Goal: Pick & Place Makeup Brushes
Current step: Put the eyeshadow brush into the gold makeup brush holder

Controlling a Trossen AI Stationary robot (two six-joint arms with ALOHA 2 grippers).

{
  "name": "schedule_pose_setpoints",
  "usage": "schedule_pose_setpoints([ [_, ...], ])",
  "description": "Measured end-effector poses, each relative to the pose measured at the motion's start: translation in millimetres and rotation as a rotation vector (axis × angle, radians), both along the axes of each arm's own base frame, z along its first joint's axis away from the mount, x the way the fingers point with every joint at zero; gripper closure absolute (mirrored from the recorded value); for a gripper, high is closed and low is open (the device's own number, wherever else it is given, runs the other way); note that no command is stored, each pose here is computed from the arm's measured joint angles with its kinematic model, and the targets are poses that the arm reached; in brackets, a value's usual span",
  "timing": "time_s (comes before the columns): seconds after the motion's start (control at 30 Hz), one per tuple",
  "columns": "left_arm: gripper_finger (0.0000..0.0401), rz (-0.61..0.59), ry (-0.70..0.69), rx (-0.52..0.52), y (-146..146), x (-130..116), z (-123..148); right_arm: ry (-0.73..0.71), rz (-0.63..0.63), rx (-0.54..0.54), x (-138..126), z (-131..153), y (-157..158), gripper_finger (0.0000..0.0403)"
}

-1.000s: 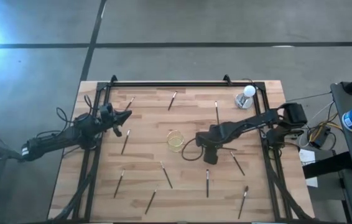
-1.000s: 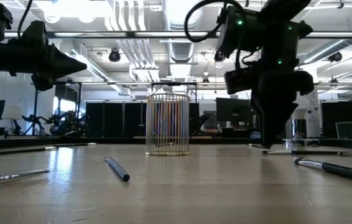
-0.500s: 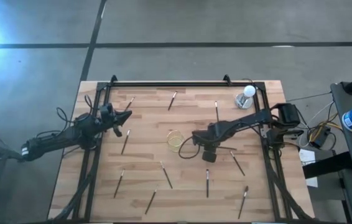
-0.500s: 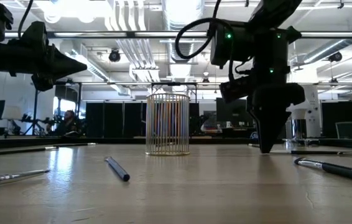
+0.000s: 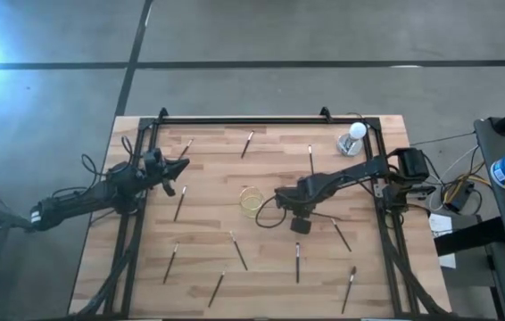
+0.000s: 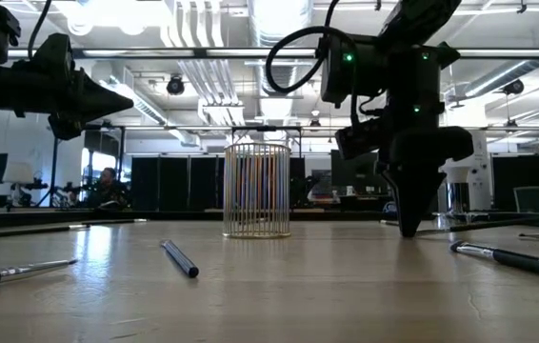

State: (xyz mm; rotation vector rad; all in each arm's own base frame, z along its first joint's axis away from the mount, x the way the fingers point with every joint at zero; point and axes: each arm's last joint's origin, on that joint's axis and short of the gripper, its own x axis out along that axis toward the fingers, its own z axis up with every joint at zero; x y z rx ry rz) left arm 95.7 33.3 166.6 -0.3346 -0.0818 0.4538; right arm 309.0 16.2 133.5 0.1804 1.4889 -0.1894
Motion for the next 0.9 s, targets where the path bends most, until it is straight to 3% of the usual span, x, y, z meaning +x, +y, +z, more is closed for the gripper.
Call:
schedule_pose_setpoints([
  [0.47, 0.0401, 0.0, 0.0, -0.002, 0, 0, 0, -0.055, 0.039, -0.01, -2, 18, -1, 0.0396],
  [0.9, 0.0401, 0.0, 0.0, -0.002, 0, 0, 0, -0.272, -0.016, -0.103, -14, 72, -4, 0.0395],
])
